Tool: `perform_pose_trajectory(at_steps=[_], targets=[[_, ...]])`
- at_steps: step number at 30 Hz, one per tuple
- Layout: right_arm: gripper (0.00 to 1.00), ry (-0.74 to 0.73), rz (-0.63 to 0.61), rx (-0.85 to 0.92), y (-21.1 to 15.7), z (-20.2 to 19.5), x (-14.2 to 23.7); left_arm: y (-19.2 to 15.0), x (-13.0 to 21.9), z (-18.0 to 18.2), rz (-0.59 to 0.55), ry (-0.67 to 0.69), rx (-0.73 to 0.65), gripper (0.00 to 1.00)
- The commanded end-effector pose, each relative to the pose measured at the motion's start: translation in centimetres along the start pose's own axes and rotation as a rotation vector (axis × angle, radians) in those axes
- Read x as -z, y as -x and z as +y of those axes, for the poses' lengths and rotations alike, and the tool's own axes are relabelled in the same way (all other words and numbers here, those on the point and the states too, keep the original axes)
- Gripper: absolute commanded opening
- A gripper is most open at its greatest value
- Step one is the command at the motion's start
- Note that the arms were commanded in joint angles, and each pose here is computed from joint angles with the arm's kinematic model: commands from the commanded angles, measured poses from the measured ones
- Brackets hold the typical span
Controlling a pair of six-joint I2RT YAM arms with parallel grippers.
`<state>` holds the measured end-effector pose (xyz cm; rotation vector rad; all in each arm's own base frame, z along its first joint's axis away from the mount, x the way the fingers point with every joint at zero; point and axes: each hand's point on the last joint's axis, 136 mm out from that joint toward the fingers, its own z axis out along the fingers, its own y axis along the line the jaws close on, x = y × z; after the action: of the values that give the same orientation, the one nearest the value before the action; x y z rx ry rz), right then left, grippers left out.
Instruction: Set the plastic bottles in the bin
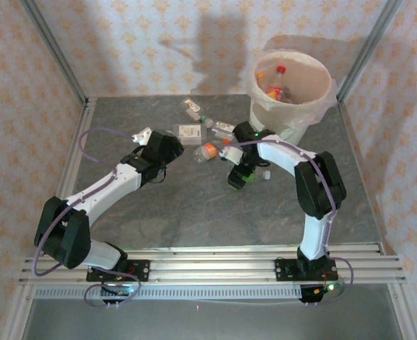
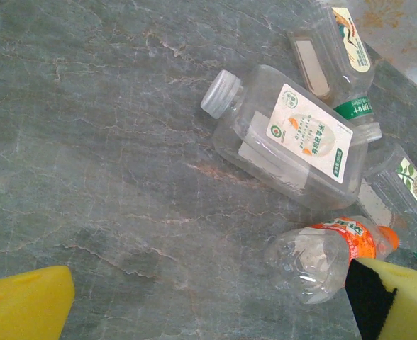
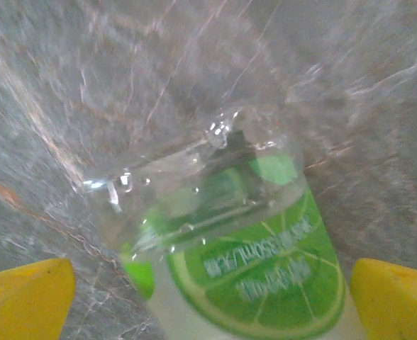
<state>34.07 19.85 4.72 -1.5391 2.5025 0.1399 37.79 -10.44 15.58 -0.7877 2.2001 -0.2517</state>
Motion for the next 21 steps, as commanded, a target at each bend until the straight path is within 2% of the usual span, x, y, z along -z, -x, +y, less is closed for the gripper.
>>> perform_pose_trajectory(at_steps=[1,6,11,15,16,19,21], targets=[[0.99,-0.108,0.057,0.109,-0.8,-1.5,-0.2,0.6,0.0,0.4,-0.016,0.035,0.006,1.0],[0.99,-0.159,0.106,0.124,-1.4,-2.5,-0.5,0.6,0.2,0.7,-0.021,0.04,0.006,1.0],[1.0,-0.124,0.137,0.137,-2.0,-1.9,-1.2,0.5,0.1,1.0,-0.025,0.043,0.014,1.0],[0.95,-0.11,0.126,0.134,-1.8,-1.6,-1.4,0.4,0.1,1.1,-0.019,0.046,0.01,1.0],[0.93,-0.1,0.124,0.133,-1.9,-1.5,-1.4,0.3,0.1,1.1,-0.017,0.046,0.01,1.0],[0.75,-0.092,0.119,0.117,-1.8,-1.3,-1.3,0.3,0.0,1.0,-0.013,0.045,0.009,1.0],[0.7,-0.077,0.108,0.116,-1.8,-0.9,-1.1,0.2,0.0,0.9,-0.01,0.041,0.004,1.0]])
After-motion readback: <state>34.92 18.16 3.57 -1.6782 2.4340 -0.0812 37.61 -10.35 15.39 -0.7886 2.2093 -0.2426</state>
